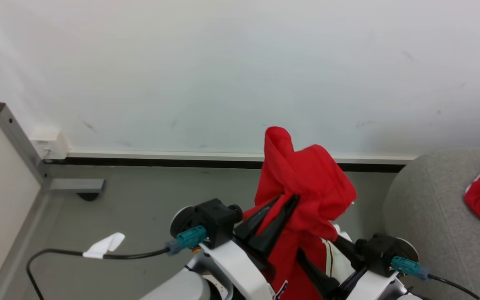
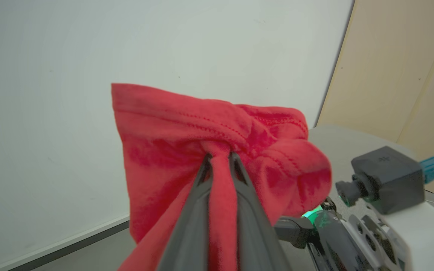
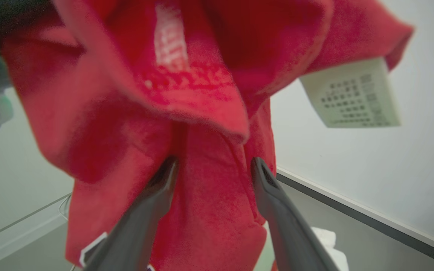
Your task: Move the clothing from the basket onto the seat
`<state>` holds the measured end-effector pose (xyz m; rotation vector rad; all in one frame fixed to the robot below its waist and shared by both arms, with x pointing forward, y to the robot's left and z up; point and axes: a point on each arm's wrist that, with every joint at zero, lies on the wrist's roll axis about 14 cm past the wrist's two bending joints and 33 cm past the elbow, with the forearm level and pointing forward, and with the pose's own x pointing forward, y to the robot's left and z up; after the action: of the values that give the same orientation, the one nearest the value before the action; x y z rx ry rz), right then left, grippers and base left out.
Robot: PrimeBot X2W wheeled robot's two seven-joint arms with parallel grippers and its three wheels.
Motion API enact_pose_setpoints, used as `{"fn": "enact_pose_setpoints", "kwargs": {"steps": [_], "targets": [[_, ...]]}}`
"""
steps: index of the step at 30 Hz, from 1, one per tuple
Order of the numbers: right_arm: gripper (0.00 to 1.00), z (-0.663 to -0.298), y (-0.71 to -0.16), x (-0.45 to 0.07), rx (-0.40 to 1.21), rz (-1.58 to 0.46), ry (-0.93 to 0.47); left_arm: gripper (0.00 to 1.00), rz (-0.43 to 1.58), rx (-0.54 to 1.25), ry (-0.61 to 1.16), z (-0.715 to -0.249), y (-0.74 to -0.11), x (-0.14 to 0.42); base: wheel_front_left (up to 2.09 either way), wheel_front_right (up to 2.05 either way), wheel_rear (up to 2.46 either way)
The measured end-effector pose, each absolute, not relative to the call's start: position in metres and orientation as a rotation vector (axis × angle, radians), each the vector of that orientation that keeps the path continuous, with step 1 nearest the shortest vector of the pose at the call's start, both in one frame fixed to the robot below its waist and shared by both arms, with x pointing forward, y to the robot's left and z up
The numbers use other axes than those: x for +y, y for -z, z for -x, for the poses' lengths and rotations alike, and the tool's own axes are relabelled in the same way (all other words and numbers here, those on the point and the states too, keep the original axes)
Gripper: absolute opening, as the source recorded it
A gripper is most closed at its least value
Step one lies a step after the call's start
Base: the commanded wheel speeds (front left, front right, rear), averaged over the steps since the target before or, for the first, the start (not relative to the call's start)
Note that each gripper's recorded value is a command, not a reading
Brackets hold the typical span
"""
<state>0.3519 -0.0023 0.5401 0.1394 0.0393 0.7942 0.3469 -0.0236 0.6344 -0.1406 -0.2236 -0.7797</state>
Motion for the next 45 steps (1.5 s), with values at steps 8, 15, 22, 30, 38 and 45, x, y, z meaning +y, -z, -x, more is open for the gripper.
{"fn": "enact_pose_setpoints", "kwargs": {"steps": [8,15,22,30,38,45], "targets": [[1.00,-0.347,-0.518,0.019,0.113,-0.089,-0.877,0.00,0.152,-0.234,0.783,-0.330,-0.639,-0.022,0.00,0.00,0.00],[0.68,-0.346,-0.510,0.048,0.114,-0.125,-0.914,0.00,0.168,-0.242,0.779,-0.319,-0.645,-0.018,0.00,0.00,0.00],[0.00,-0.349,-0.512,0.059,0.103,-0.176,-0.912,0.00,0.169,-0.225,0.720,-0.327,-0.640,-0.003,0.00,0.00,0.00],[0.00,-0.357,-0.517,0.042,0.082,-0.247,-0.841,0.00,0.188,-0.201,0.687,-0.336,-0.632,0.003,0.00,0.00,0.00],[0.00,-0.368,-0.534,0.013,0.002,-0.261,-0.755,1.00,0.193,-0.128,0.698,-0.342,-0.613,-0.004,0.00,0.00,0.00],[0.00,-0.384,-0.542,-0.042,-0.052,-0.243,-0.606,1.00,0.220,-0.138,0.782,-0.340,-0.617,-0.030,0.00,0.00,0.00]]}}
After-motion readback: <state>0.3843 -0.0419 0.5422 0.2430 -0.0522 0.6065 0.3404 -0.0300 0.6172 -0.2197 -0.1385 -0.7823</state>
